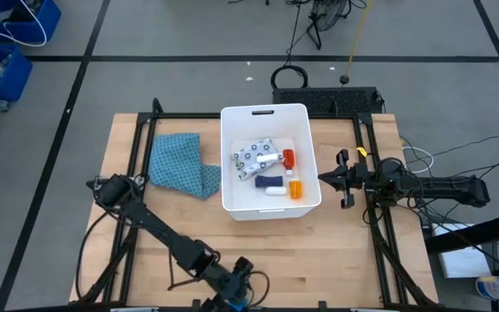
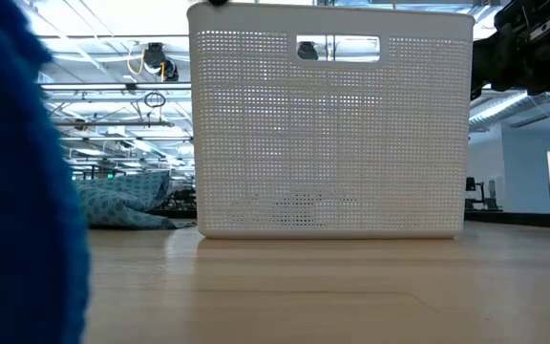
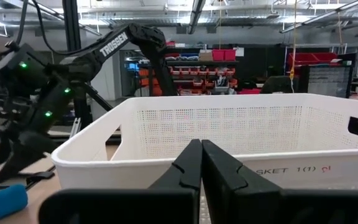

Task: Pick & place medical supplies in basket/bin
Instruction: Put the small blue bandage into the white bin

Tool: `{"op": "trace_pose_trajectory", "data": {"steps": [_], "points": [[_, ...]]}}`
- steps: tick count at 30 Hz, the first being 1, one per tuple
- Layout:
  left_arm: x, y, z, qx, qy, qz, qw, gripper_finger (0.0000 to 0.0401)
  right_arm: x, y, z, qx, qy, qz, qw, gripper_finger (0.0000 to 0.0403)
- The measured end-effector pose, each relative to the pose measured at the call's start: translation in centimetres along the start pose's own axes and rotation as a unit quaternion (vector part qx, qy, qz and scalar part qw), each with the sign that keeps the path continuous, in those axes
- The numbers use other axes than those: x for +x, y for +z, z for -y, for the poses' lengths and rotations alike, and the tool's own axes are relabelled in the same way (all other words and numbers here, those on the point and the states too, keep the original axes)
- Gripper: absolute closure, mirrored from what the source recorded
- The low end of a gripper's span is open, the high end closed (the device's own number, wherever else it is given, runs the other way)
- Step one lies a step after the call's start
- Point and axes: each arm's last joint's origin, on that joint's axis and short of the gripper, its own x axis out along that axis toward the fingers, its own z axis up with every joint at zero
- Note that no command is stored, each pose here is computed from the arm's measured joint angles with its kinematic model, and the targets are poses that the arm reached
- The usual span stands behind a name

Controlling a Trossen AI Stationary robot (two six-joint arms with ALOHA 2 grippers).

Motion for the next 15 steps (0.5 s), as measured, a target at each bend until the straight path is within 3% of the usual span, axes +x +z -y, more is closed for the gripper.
{"op": "trace_pose_trajectory", "data": {"steps": [8,11,15], "points": [[3.1,-1.4,2.3,0.024,0.015,-0.008,1.000,0.0054,0.0,0.0,0.0,0.016,0.000,-0.001,1.000,0.0403],[4.4,-2.0,2.1,0.025,0.034,-0.012,0.999,0.0054,0.0,-0.1,0.0,0.021,0.000,-0.004,1.000,0.0403],[5.5,-3.0,1.4,0.013,0.018,-0.029,0.999,0.0054,0.0,-0.1,0.0,0.029,0.000,-0.006,1.000,0.0403]]}}
